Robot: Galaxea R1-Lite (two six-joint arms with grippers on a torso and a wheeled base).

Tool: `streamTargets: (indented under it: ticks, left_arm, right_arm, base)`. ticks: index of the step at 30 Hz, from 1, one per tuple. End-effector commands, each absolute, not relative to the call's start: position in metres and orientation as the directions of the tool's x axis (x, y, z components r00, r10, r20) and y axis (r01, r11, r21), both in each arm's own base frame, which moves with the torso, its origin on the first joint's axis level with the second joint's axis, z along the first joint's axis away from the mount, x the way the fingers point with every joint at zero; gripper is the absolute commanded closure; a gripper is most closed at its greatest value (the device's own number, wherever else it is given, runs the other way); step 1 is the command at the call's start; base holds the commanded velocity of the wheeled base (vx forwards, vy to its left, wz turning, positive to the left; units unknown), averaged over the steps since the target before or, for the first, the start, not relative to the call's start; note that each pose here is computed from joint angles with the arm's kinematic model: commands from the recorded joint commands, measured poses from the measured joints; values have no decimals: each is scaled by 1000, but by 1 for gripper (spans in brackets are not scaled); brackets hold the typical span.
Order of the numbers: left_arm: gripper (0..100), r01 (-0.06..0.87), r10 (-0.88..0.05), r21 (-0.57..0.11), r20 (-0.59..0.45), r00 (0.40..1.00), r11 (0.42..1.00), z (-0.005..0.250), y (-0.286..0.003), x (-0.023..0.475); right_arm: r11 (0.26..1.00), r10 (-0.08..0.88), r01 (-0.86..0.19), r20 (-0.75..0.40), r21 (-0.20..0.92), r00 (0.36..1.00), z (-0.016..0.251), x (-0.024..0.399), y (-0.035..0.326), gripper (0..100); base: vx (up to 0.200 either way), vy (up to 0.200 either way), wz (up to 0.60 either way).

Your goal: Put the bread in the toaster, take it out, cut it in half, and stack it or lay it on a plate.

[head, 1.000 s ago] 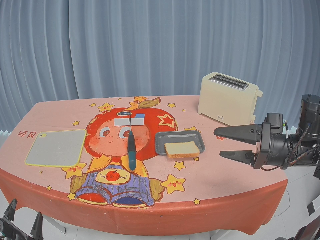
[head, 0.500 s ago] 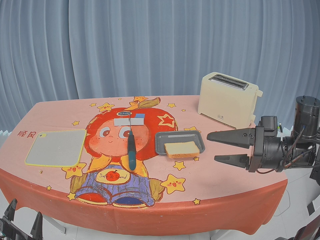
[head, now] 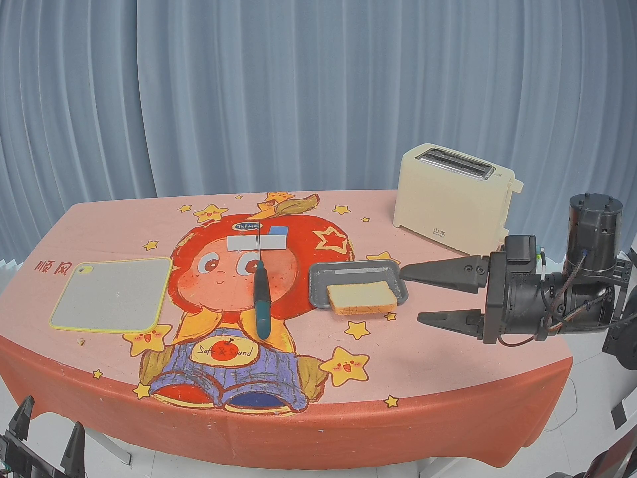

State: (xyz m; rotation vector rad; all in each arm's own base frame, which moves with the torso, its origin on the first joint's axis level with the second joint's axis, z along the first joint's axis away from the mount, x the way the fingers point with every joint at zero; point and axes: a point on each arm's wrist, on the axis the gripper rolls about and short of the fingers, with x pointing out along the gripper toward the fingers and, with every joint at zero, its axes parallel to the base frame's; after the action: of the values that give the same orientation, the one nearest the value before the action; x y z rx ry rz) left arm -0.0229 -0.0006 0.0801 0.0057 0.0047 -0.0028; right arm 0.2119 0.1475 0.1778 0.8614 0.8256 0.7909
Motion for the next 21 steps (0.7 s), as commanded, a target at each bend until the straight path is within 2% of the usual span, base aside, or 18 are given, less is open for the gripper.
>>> streamTargets:
  ticks: [1,9,21]
  left_arm:
    - [0,3,-3,5,-6,1000,1000,75,-1,-23]
    - [0,2,-2,5,-6,1000,1000,75,-1,-23]
    - [0,3,-3,6,-6,1000,1000,75,-1,-23]
  right_arm:
    - [421,838,-174,-308,890,451,169,225,152,0]
    - [430,826,-109,-342,896,447,157,238,158,0]
    - [448,822,-74,-378,891,427,143,243,161,0]
  base:
    - [0,0,0]
    - [0,0,0]
    - [0,0,0]
